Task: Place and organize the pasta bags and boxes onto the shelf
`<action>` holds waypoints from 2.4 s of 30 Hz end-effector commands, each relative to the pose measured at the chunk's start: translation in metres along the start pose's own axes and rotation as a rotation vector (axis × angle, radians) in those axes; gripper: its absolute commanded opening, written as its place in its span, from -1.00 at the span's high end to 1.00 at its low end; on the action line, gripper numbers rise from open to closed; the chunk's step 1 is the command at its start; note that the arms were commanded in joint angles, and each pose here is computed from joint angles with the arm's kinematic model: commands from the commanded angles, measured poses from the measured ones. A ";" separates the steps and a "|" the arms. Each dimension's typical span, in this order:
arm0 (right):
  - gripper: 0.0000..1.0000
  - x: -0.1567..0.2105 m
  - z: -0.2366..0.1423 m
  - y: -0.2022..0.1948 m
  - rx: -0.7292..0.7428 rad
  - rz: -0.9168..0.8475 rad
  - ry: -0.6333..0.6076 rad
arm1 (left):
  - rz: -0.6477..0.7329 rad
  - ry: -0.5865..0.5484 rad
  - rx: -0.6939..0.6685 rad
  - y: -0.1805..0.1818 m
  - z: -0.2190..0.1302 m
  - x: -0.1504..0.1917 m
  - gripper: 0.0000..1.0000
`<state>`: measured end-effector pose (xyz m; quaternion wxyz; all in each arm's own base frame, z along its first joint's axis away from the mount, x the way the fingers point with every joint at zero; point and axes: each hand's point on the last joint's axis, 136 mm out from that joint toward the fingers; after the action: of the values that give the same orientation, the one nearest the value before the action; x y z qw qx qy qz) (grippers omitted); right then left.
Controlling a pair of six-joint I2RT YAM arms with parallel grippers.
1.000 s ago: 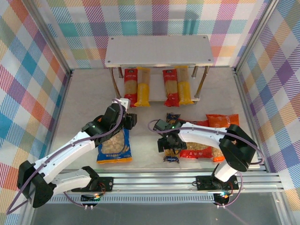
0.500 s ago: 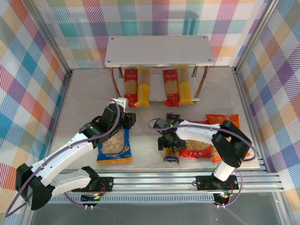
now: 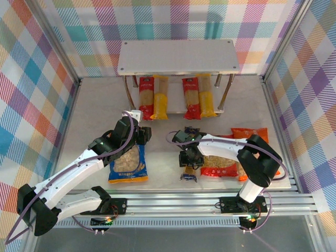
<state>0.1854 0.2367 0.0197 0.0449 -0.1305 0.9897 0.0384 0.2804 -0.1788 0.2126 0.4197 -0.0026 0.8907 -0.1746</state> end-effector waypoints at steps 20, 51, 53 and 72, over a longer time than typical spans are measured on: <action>1.00 0.020 -0.099 0.046 -0.287 -0.155 -0.073 | 0.005 -0.024 -0.075 0.012 -0.016 -0.010 -0.03; 0.99 -0.203 -0.178 0.016 -0.116 -0.159 -0.435 | 0.000 -0.021 0.002 -0.004 -0.030 -0.021 -0.04; 0.98 -0.220 -0.171 0.011 -0.098 -0.150 -0.429 | 0.000 -0.022 0.002 -0.003 -0.031 -0.020 -0.04; 0.92 -0.298 -0.136 -0.008 -0.011 -0.084 -0.493 | 0.009 -0.029 -0.021 0.005 -0.036 -0.018 -0.06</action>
<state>0.4267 0.2845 0.1364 0.1874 -0.1763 0.9646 0.0577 0.2689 -0.1629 0.2387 0.4268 -0.0100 0.8892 -0.1642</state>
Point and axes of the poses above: each hand's point on the last joint's axis, 136 mm out from that joint toward the fingers, its own z axis out along the fingers, its own y axis along the line the jaws close on, x = y × z, and after that the axes turned 9 degrees about -z, right-handed
